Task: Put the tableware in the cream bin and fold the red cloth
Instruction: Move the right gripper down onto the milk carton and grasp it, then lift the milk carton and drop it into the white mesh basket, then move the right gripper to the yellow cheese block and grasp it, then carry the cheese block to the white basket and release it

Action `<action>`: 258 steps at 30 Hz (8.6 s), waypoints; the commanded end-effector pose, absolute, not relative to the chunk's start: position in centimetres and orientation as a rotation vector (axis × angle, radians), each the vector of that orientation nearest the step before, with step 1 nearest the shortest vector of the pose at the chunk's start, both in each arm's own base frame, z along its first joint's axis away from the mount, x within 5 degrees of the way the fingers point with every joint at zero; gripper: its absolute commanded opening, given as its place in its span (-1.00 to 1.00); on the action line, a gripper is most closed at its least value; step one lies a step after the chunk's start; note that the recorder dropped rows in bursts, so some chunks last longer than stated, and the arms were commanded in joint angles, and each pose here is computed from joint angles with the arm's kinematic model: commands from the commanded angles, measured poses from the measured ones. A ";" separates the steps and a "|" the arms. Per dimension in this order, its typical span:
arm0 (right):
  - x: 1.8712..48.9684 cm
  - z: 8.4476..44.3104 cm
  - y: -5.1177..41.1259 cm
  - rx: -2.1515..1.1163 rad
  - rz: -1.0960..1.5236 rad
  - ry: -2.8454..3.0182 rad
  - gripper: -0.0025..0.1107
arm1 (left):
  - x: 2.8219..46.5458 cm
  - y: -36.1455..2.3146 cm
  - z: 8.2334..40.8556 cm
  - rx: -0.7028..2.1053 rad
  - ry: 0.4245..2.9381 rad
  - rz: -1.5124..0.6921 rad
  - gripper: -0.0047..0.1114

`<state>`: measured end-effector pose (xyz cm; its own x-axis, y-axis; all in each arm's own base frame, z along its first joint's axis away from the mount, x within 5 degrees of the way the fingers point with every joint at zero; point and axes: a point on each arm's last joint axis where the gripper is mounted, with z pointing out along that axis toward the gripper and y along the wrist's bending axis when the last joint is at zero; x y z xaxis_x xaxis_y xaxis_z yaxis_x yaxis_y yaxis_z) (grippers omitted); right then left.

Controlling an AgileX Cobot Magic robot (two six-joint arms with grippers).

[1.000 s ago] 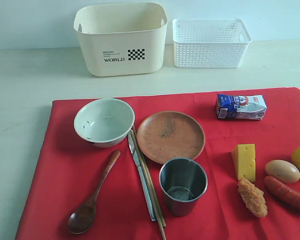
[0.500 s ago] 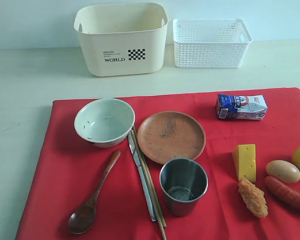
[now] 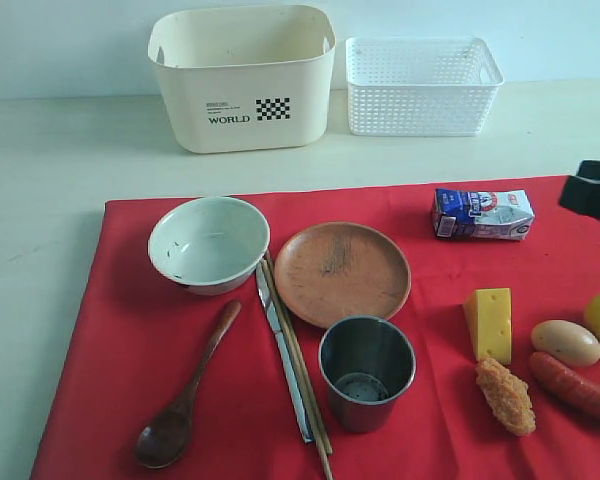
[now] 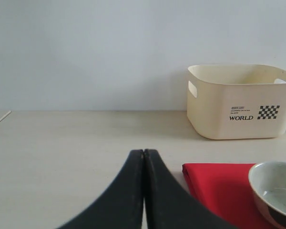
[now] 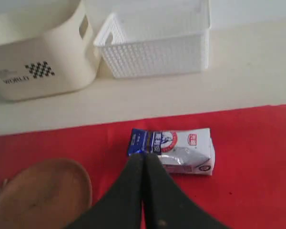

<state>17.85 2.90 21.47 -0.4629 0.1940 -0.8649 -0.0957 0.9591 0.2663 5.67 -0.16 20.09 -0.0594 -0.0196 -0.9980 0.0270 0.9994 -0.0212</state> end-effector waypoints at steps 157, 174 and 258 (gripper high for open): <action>24.7 27.8 3.8 -0.093 0.265 2.018 -0.96 | 5.6 -0.2 20.0 -0.006 1.624 -0.050 -0.90; 13.9 23.5 3.6 -0.087 0.428 1.744 -0.96 | 5.6 -0.2 20.0 -0.006 1.624 -0.050 -0.90; 30.5 26.2 10.6 -0.338 0.292 1.971 -0.96 | 5.6 -0.2 20.0 -0.006 1.624 -0.050 -0.90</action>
<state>28.98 10.01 24.55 -0.4658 -0.0839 -0.8809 -0.3332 0.9389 0.0867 5.67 -0.16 20.09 -0.0594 -0.0196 -0.9980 0.0270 0.9994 -0.0212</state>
